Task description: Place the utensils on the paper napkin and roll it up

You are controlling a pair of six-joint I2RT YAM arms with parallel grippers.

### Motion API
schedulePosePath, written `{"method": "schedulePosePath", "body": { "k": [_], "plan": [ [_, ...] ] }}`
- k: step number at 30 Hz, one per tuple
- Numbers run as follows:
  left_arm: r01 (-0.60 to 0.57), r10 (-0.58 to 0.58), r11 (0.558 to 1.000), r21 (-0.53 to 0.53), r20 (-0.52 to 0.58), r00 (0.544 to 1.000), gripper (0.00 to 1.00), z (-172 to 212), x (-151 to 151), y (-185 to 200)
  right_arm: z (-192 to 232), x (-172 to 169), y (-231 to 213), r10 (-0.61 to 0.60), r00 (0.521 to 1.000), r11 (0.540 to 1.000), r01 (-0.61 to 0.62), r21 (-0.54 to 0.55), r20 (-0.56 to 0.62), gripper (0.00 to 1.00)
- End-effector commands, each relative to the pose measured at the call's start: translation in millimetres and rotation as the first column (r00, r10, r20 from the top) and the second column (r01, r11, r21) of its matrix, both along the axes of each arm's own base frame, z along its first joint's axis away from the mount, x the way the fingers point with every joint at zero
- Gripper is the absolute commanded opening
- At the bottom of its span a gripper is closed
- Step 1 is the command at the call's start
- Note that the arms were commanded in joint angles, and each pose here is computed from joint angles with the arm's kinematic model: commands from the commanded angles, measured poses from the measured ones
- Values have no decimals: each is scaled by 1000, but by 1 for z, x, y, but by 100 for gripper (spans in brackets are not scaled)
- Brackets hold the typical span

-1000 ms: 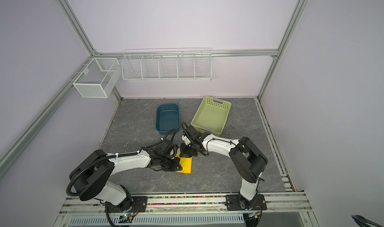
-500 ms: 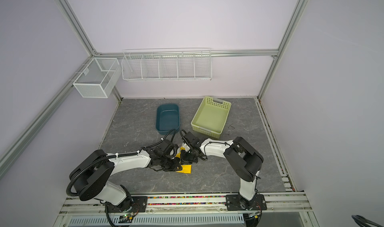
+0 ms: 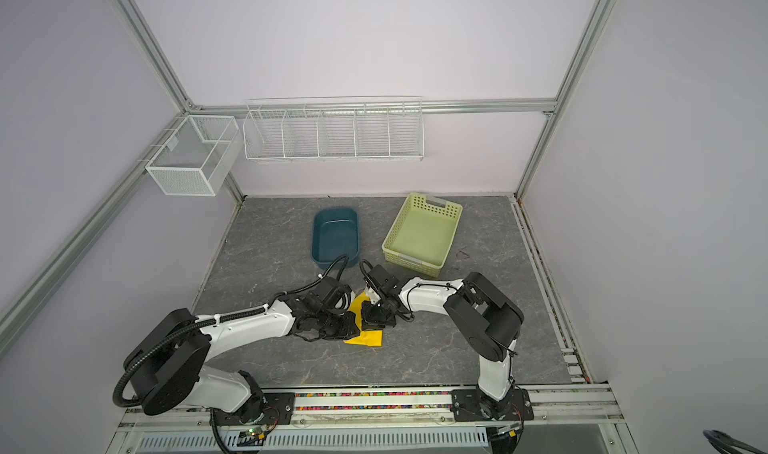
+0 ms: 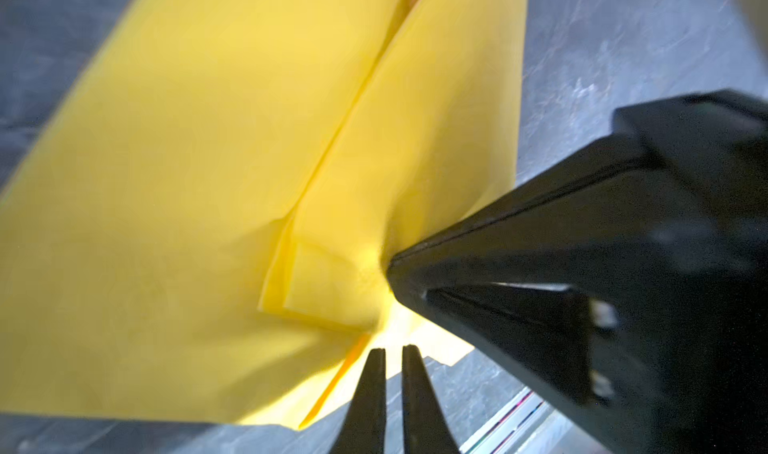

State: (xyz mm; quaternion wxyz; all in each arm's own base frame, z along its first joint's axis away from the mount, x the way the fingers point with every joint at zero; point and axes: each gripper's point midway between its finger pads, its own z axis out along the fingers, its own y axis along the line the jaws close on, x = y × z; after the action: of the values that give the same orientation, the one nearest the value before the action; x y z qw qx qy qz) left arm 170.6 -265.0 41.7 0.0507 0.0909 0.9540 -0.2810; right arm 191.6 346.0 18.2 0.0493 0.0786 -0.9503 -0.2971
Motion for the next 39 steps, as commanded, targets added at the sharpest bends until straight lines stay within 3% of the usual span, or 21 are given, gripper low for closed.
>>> {"method": "schedulePosePath", "body": {
  "k": [1,8,16,23,34,39],
  "plan": [
    [-54,53,998,20,57,997,14,16,18,13,-28,-8,-21,-2,1000,994,0,-109,-16,7],
    [-163,162,986,21,68,984,26,20,32,55,-28,-8,-20,-5,1000,995,4,-104,-17,7],
    [-278,278,961,17,-7,961,40,-4,21,87,-29,-11,-21,-10,1000,995,7,-102,-22,7],
    [-305,301,951,-57,-68,951,47,-12,16,83,-27,-12,-19,-5,1000,995,3,-97,-23,7],
    [-277,254,952,-134,-161,954,48,-38,14,63,-26,-11,-17,-6,1000,996,4,-94,-22,7],
    [-259,233,948,-183,-149,961,48,-37,21,54,-26,-11,-19,-7,1000,995,5,-98,-21,7]
  ]
}}
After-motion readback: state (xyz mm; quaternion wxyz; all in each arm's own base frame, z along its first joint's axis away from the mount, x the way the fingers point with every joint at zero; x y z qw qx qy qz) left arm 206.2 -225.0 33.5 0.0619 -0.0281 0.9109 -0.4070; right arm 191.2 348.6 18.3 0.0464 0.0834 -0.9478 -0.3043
